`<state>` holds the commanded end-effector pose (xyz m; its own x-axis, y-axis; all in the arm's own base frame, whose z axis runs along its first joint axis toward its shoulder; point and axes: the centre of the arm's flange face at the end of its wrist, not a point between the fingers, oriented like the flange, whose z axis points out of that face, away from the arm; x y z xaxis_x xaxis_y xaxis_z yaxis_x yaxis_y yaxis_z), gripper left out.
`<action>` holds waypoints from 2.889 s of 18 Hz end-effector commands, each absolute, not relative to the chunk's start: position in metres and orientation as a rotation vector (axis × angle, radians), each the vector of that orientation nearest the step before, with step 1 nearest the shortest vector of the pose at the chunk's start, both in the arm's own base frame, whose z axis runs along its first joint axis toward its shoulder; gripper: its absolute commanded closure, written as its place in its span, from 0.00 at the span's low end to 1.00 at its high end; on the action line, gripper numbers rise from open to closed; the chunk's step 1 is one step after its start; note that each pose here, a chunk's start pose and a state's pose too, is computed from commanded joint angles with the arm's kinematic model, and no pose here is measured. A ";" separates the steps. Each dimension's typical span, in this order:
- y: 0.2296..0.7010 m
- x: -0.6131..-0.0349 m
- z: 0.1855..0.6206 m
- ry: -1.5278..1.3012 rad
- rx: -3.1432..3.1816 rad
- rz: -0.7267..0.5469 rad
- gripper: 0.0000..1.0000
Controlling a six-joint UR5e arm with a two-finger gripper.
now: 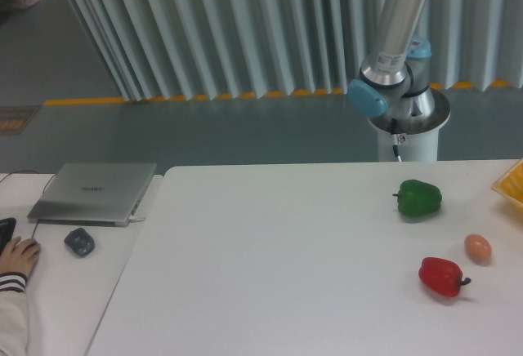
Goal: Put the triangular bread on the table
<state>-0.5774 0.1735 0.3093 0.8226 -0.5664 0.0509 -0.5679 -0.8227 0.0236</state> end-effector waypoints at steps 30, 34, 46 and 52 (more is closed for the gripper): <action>0.176 -0.585 0.282 -0.934 2.962 0.131 0.19; 0.177 -0.584 0.281 -0.923 2.966 0.136 0.44; 0.225 -0.573 0.340 -0.851 2.985 0.128 0.52; 0.263 -0.531 0.361 -0.943 3.045 0.253 0.52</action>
<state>-0.5311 0.2630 0.3611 0.8136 -0.5657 0.1341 -0.5569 -0.8246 -0.1000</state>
